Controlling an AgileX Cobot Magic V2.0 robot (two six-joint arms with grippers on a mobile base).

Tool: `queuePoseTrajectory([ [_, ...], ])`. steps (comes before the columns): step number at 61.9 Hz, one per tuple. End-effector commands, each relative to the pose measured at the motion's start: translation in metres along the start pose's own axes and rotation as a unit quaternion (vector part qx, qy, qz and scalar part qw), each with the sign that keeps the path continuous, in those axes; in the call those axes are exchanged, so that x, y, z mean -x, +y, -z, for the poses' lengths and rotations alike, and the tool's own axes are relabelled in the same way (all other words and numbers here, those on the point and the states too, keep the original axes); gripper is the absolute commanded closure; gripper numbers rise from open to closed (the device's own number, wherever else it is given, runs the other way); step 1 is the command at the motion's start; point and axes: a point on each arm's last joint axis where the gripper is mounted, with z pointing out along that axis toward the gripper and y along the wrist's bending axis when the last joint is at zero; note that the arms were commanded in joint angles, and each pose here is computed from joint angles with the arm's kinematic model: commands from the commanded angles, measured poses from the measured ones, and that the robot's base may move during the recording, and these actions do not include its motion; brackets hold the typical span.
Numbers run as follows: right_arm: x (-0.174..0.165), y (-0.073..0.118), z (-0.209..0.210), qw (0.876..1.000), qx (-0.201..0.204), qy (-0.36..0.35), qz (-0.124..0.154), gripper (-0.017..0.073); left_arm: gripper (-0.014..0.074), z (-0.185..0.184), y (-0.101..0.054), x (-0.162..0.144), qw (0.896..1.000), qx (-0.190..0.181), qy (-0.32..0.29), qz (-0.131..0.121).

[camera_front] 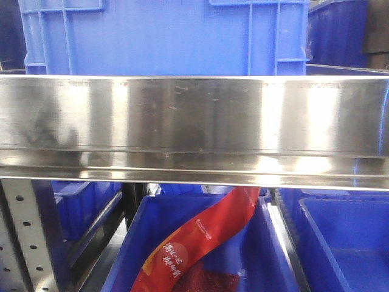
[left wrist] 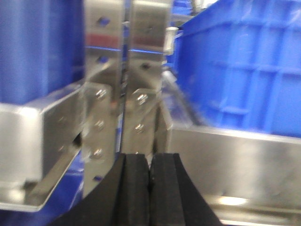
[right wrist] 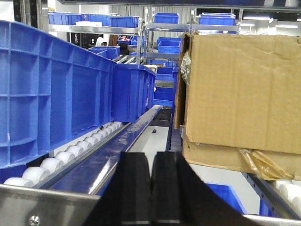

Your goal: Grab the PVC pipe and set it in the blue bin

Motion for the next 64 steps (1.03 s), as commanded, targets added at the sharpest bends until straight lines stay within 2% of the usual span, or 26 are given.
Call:
queuePoseTrajectory([
  [1, 0.0022, -0.0007, 0.0007, 1.0, -0.005, -0.016, 0.002, 0.0727, 0.0704, 0.0002, 0.0005, 0.0024, 1.0, 0.003, -0.027, 0.002],
  [11, 0.0022, -0.0007, 0.0007, 1.0, -0.005, -0.016, 0.002, 0.0727, 0.0704, 0.0003, 0.0006, 0.0039, 0.999, 0.005, -0.036, -0.039],
  [64, 0.0022, -0.0007, 0.0007, 1.0, -0.005, -0.016, 0.002, 0.0727, 0.0704, 0.0004, 0.0005, 0.0054, 0.998, 0.004, -0.044, -0.039],
])
